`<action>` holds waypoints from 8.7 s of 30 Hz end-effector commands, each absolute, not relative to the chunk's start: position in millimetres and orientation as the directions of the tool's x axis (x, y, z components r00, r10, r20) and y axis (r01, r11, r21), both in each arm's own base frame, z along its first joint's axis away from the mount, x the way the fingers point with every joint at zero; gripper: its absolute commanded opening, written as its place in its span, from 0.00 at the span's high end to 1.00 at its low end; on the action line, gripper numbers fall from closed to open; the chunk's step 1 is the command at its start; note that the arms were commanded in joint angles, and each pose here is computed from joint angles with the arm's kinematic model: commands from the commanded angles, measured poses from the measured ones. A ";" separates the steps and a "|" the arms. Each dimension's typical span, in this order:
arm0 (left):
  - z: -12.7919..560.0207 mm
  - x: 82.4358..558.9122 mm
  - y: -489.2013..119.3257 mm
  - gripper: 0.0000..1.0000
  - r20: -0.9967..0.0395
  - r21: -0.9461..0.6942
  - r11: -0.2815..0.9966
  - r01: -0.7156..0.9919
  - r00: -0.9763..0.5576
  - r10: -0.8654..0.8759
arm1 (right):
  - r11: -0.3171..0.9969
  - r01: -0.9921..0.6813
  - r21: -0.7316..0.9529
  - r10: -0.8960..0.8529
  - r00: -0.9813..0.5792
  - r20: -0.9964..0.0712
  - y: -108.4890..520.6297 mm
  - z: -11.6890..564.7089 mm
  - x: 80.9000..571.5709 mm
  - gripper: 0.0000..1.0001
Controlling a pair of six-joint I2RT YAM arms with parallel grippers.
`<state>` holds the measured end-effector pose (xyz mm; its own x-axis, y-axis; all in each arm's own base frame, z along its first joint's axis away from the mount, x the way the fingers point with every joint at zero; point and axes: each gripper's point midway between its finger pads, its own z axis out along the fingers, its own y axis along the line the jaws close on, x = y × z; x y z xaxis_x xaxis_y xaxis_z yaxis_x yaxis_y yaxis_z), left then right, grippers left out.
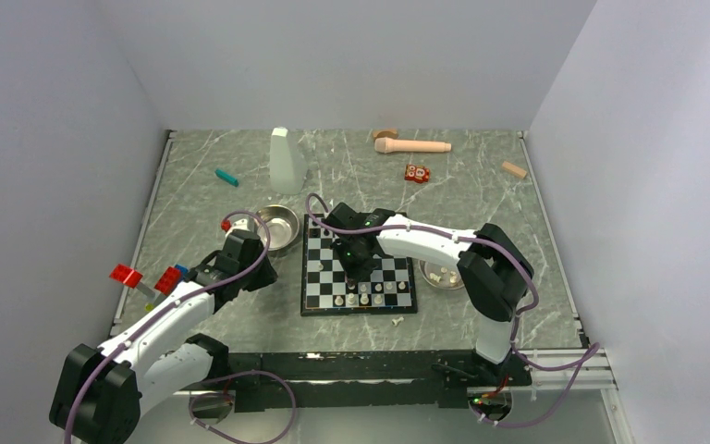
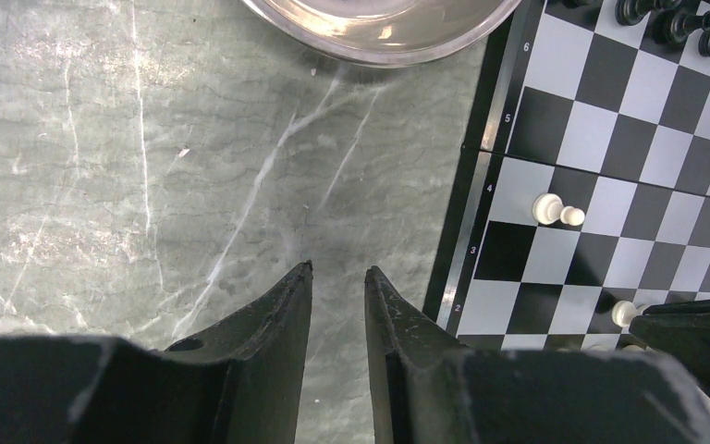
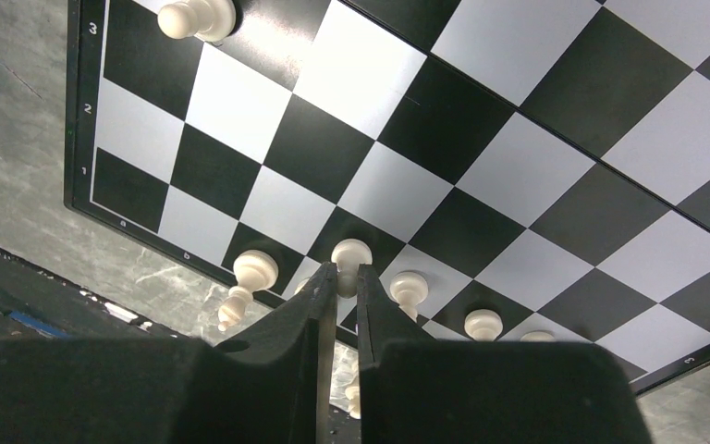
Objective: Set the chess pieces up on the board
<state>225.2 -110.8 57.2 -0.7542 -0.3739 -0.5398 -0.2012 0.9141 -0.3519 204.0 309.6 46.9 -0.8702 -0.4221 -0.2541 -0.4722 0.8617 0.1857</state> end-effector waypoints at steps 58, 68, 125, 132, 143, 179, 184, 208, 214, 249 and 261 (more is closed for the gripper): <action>63.3 234.5 -94.3 0.65 -0.527 -0.456 0.858 -0.235 -0.706 -0.473 | 0.829 -0.507 0.235 -0.407 -0.836 -0.367 389.6 79.5 260.1 0.60; 59.8 232.3 -93.7 0.66 -0.520 -0.458 0.857 -0.238 -0.710 -0.475 | 0.827 -0.509 0.241 -0.418 -0.841 -0.343 397.9 64.1 258.4 0.64; 58.7 235.2 -96.6 0.66 -0.513 -0.464 0.856 -0.229 -0.718 -0.470 | 0.844 -0.501 0.190 -0.450 -0.856 -0.254 339.6 61.3 202.8 0.86; 56.6 233.8 -96.5 0.66 -0.510 -0.464 0.855 -0.231 -0.720 -0.471 | 0.841 -0.505 0.195 -0.456 -0.855 -0.247 337.9 61.8 199.8 0.85; 56.3 233.8 -96.3 0.67 -0.511 -0.462 0.857 -0.231 -0.720 -0.469 | 0.831 -0.507 0.228 -0.452 -0.855 -0.253 343.7 63.7 197.1 0.84; 57.0 234.9 -96.3 0.67 -0.510 -0.462 0.856 -0.231 -0.720 -0.470 | 0.841 -0.493 0.223 -0.415 -0.852 -0.321 349.5 76.4 209.6 0.69; 58.8 235.6 -96.1 0.66 -0.514 -0.463 0.856 -0.230 -0.718 -0.470 | 0.851 -0.472 0.229 -0.336 -0.826 -0.453 348.6 114.9 225.9 0.66; 76.1 245.4 -111.3 0.68 -0.560 -0.480 0.869 -0.119 -0.721 -0.408 | 0.951 0.105 0.290 0.203 -0.922 -0.330 181.2 73.3 150.2 0.65; 72.7 245.9 -112.6 0.69 -0.555 -0.475 0.872 -0.117 -0.730 -0.400 | 0.949 0.152 0.276 0.226 -0.938 -0.262 183.0 55.0 141.4 0.66; 86.0 265.5 -118.1 0.70 -0.563 -0.463 0.881 -0.099 -0.734 -0.379 | 0.964 0.137 0.229 0.172 -0.975 -0.140 202.4 20.5 122.0 0.63; 83.8 263.4 -118.6 0.70 -0.558 -0.466 0.879 -0.099 -0.738 -0.379 | 0.980 0.084 0.179 0.107 -0.986 -0.128 195.4 15.4 112.5 0.77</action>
